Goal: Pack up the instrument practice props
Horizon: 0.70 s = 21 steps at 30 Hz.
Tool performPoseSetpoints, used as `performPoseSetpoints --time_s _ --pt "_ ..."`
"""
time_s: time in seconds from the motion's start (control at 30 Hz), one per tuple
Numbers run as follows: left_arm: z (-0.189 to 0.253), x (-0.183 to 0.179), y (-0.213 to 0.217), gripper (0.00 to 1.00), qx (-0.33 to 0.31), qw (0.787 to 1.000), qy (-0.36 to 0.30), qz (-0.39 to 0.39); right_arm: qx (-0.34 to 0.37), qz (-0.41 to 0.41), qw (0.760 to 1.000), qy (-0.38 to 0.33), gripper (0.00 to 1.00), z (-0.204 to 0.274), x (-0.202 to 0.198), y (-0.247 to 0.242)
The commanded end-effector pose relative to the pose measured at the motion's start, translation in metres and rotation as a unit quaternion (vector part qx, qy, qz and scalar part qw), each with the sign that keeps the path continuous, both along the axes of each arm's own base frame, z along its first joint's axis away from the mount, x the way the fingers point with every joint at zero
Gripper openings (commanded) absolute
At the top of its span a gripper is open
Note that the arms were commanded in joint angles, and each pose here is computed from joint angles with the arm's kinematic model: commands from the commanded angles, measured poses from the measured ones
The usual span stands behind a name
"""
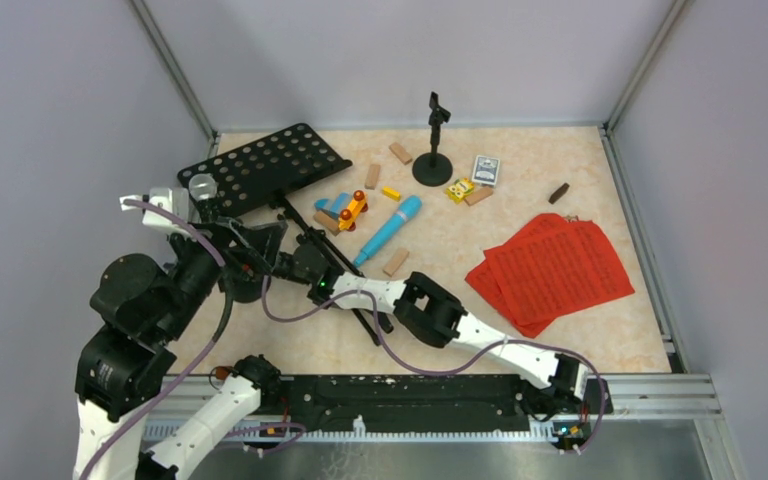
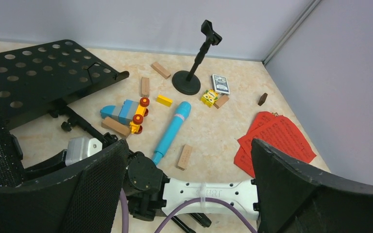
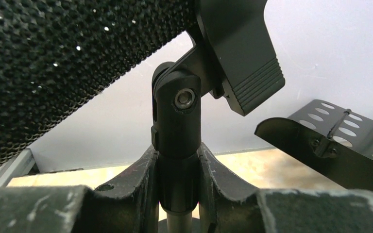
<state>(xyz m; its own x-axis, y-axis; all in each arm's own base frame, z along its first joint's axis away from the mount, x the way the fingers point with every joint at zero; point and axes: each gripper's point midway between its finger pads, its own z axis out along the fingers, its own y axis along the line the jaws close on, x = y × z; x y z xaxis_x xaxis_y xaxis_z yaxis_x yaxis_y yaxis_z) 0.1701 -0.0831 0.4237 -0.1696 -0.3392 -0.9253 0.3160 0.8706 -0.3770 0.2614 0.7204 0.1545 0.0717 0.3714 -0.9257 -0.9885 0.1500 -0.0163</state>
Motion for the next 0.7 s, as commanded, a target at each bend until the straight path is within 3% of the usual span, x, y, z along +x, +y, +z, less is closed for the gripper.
performPoseSetpoints --time_s 0.0,0.17,0.4,0.57,0.67 --pt "0.019 -0.005 0.006 0.99 -0.005 0.999 -0.033 0.005 0.116 0.03 0.991 -0.066 0.0 0.13 -0.028 -0.022" --pt "0.053 -0.021 -0.006 0.99 -0.026 0.995 -0.091 -0.044 0.174 0.026 0.982 -0.068 0.0 0.2 -0.037 -0.043" --pt "0.113 -0.06 -0.028 0.99 -0.068 0.971 -0.178 -0.145 0.229 0.006 0.971 -0.063 0.0 0.277 -0.048 -0.088" --pt "0.136 -0.078 -0.034 0.99 -0.083 0.957 -0.211 -0.181 0.198 -0.046 0.976 -0.08 0.0 0.297 -0.049 -0.129" --pt "0.137 -0.079 -0.037 0.99 -0.083 0.955 -0.211 -0.192 0.18 -0.117 0.973 -0.09 0.0 0.315 -0.045 -0.178"
